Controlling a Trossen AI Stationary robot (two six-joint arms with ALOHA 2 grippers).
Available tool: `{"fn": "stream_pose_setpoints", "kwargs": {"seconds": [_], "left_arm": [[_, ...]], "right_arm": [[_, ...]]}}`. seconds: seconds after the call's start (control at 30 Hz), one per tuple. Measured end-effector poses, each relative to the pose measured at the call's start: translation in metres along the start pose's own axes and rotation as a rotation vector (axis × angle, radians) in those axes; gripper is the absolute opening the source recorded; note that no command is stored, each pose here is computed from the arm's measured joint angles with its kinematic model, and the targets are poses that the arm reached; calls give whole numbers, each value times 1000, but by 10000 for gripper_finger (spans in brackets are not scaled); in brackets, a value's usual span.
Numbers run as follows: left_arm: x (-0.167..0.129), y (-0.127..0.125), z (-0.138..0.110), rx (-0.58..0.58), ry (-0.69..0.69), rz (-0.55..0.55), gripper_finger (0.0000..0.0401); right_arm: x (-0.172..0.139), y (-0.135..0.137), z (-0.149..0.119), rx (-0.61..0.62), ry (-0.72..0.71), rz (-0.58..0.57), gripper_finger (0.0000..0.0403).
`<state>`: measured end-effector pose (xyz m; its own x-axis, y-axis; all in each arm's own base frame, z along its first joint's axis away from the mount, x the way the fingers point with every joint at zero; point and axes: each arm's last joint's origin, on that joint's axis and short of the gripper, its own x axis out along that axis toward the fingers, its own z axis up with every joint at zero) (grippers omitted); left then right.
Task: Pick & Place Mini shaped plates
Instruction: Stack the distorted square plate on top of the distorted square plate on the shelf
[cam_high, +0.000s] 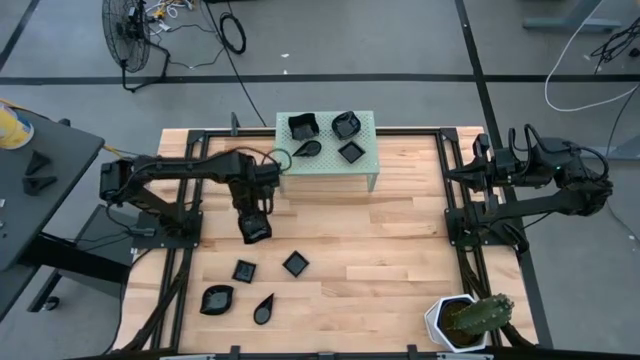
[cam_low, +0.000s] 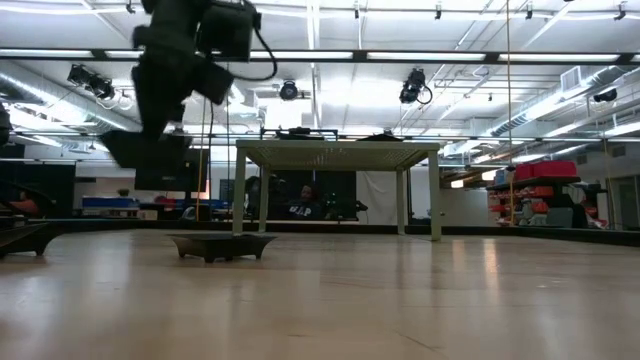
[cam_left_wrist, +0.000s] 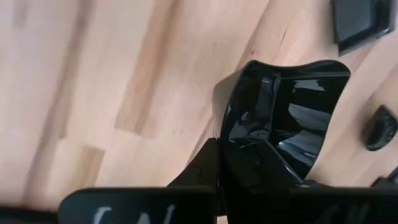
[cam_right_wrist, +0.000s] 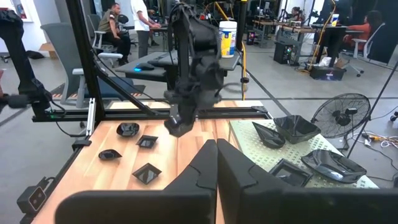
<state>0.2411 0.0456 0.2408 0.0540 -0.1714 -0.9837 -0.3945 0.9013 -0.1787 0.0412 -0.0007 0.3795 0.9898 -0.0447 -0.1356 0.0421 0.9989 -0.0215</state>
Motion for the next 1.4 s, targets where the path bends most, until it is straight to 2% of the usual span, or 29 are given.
{"fn": "stream_pose_setpoints", "kwargs": {"seconds": [0.13,0.3,0.43,0.57,0.77,0.87,1.0,1.13,1.4], "left_arm": [[-36,5,9,-102,-70,22,3],[-90,12,21,-248,-268,9,3],[-128,23,28,-435,-462,46,3],[-150,34,32,-594,-609,43,5],[-166,49,45,-855,-840,-20,5],[-174,58,56,-934,-976,-81,7],[-179,67,73,-996,-1089,-199,4],[-170,74,90,-1034,-1066,-275,8],[-147,85,109,-1141,-986,-276,4]], "right_arm": [[0,0,0,0,0,0,4],[0,0,0,0,0,0,4],[0,0,0,0,0,0,4],[0,0,0,0,0,0,4],[0,0,0,0,0,0,4],[0,0,0,0,-1,0,4],[0,0,0,0,0,1,4],[0,0,0,0,0,0,4],[0,0,0,0,0,0,4]]}}
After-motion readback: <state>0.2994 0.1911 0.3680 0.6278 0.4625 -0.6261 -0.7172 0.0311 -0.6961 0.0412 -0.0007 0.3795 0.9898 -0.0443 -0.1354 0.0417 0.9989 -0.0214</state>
